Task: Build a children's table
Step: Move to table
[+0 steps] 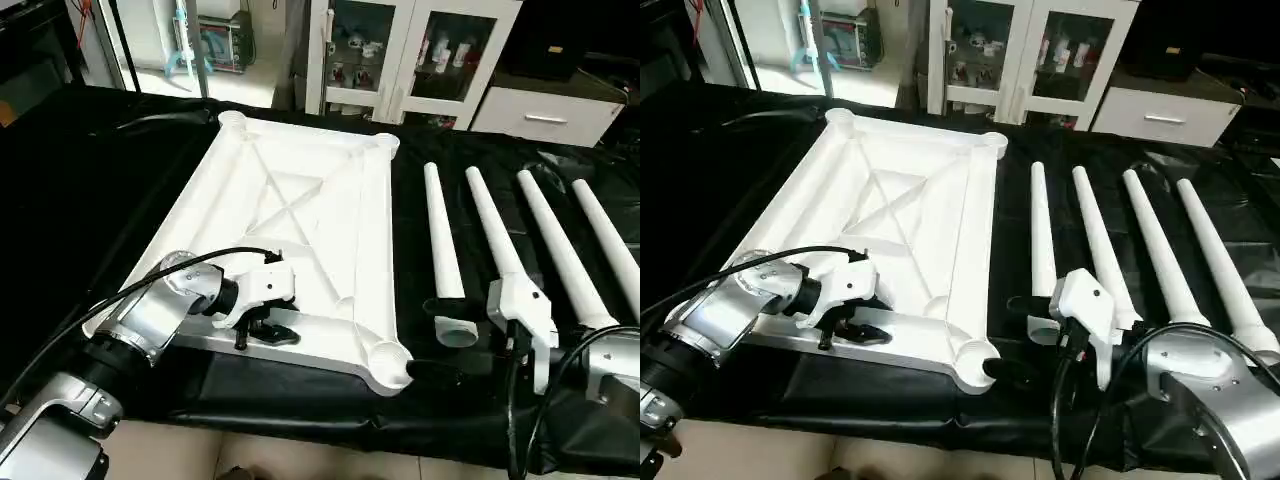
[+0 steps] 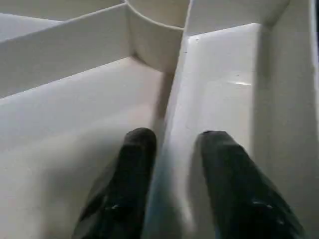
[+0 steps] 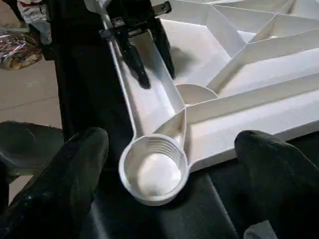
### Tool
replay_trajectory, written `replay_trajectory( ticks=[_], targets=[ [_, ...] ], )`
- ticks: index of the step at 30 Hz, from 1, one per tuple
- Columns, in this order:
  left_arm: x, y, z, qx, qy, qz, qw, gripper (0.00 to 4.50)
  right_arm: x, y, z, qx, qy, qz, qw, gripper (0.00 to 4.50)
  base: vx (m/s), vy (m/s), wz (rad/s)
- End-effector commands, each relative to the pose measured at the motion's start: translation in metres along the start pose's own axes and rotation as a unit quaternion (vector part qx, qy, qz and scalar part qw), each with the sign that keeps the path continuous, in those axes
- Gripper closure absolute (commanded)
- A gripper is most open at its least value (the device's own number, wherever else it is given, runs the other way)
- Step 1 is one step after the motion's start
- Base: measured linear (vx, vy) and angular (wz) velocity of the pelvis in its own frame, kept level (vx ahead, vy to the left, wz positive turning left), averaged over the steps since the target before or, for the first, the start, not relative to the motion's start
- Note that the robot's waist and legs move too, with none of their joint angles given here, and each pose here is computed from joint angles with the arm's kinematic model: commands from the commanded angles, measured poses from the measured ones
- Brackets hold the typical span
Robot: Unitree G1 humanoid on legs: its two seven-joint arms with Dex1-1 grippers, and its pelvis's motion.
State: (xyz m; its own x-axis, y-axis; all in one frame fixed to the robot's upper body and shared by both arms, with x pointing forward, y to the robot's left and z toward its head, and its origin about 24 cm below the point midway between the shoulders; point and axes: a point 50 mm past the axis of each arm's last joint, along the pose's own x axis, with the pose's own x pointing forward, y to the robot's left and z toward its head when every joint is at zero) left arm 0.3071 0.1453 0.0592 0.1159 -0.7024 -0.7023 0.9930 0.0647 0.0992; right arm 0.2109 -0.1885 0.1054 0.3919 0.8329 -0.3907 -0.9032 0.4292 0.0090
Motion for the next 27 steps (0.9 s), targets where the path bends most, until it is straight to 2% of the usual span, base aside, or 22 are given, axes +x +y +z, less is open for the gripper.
replay_trajectory(
  ticks=[1, 3, 6, 8, 12, 19, 23, 27],
  targets=[
    [-0.001, 0.002, -0.005, -0.001, 0.029, 0.007, 1.000, 2.94, 0.002, 0.001, 0.005, -0.018, -0.006, -0.002, 1.000, 0.08, 0.000, 0.000, 0.00],
    [-0.002, 0.004, -0.006, -0.007, 0.035, 0.019, 0.999, 3.25, 0.003, 0.000, 0.005, -0.020, -0.006, -0.003, 1.000, 0.08, 0.000, 0.000, 0.00],
    [-0.004, 0.007, -0.010, -0.018, 0.044, 0.039, 0.998, 3.30, 0.004, 0.000, 0.006, -0.020, -0.009, -0.005, 1.000, 0.08, 0.000, 0.000, 0.00],
    [-0.004, 0.007, -0.011, -0.021, 0.045, 0.041, 0.998, 3.56, 0.004, 0.000, 0.006, -0.019, -0.009, -0.006, 1.000, 0.08, 0.000, 0.000, 0.00],
    [-0.004, 0.006, -0.012, -0.028, 0.050, 0.056, 0.997, 3.80, 0.003, -0.002, 0.006, -0.019, -0.012, -0.017, 1.000, 0.08, 0.000, 0.000, 0.00],
    [-0.005, 0.011, -0.018, -0.068, 0.066, 0.115, 0.989, 3.97, 0.005, -0.003, 0.006, -0.020, -0.016, -0.028, 0.999, 0.08, 0.000, 0.000, 0.00],
    [-0.008, 0.014, -0.021, -0.102, 0.079, 0.157, 0.979, 4.01, 0.006, -0.003, 0.006, -0.020, -0.017, -0.032, 0.999, 0.08, 0.000, 0.000, 0.00],
    [-0.008, 0.013, -0.022, -0.107, 0.091, 0.177, 0.974, 4.06, 0.007, -0.004, 0.006, -0.021, -0.018, -0.038, 0.999, 0.08, 0.000, 0.000, 0.00]
  ],
)
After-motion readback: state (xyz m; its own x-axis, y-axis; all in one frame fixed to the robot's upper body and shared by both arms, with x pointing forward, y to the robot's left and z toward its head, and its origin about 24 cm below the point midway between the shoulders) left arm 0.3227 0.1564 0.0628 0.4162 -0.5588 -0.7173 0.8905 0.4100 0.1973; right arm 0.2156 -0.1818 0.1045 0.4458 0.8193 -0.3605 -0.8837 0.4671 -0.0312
